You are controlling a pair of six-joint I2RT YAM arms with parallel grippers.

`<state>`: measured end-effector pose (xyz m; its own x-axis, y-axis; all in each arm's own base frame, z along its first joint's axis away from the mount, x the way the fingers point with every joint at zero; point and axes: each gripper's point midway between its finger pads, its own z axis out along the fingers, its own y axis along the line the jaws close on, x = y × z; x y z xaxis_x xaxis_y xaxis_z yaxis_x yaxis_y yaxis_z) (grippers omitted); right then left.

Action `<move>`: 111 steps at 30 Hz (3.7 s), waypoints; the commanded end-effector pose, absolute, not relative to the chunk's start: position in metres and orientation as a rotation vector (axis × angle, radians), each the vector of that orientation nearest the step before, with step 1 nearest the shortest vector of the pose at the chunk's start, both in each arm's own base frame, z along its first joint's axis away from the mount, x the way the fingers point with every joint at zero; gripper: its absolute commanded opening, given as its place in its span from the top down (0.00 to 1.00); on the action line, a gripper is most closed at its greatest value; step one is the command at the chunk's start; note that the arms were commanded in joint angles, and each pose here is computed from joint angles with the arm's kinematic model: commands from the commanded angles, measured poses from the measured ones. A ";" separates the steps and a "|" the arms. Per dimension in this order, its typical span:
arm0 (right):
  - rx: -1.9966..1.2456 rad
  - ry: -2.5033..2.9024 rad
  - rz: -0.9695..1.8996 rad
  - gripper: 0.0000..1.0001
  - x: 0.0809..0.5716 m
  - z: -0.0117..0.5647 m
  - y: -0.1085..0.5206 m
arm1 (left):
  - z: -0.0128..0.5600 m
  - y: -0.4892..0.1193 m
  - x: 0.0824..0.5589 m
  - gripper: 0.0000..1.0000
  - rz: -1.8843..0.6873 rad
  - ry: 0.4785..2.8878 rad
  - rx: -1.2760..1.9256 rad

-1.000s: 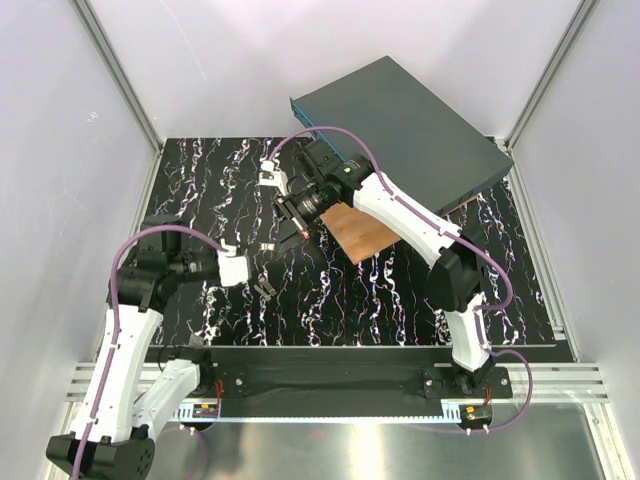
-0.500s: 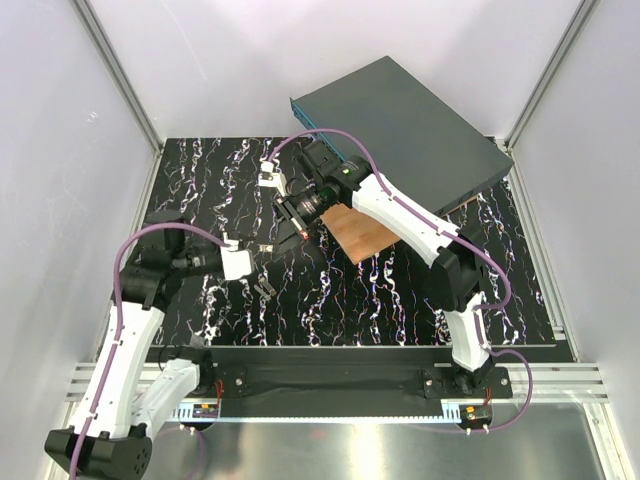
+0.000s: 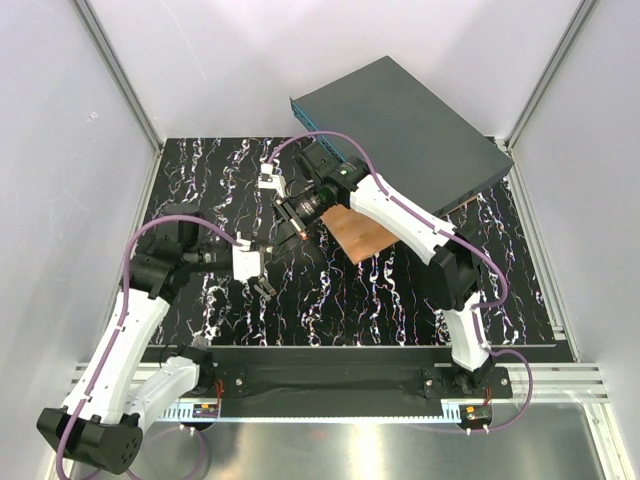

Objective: Insert the plug into the switch port

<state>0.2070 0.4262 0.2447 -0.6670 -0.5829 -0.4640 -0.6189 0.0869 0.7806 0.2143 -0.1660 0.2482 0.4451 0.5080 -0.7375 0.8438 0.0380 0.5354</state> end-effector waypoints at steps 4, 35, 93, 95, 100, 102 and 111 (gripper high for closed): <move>-1.274 2.241 1.769 1.00 0.203 0.256 0.433 | 0.264 -0.170 0.225 0.63 -0.314 1.149 1.632; -1.036 1.774 1.099 0.00 0.304 0.410 0.355 | 0.303 -0.142 0.298 0.99 -0.486 1.584 1.216; -0.286 2.055 0.492 0.00 0.423 0.378 0.092 | 0.309 -0.252 0.442 1.00 -0.469 1.892 0.955; -0.183 2.033 0.526 0.00 0.417 0.389 0.055 | 0.307 -0.252 0.441 1.00 -0.475 1.892 0.963; -0.059 2.056 0.477 0.00 0.413 0.384 0.020 | 0.307 -0.256 0.440 1.00 -0.483 1.893 0.970; -0.021 2.078 0.450 0.00 0.415 0.378 0.014 | 0.309 -0.258 0.438 1.00 -0.481 1.887 0.976; 0.064 2.143 0.371 0.00 0.424 0.355 -0.003 | 0.310 -0.262 0.441 1.00 -0.442 1.883 0.976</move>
<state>0.4235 0.0044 0.3548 -0.5735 0.1684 -0.8017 -0.1390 0.9445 0.2978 0.4344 -0.2615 0.2803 -0.3077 0.4651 -0.8301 0.7967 0.6029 0.0425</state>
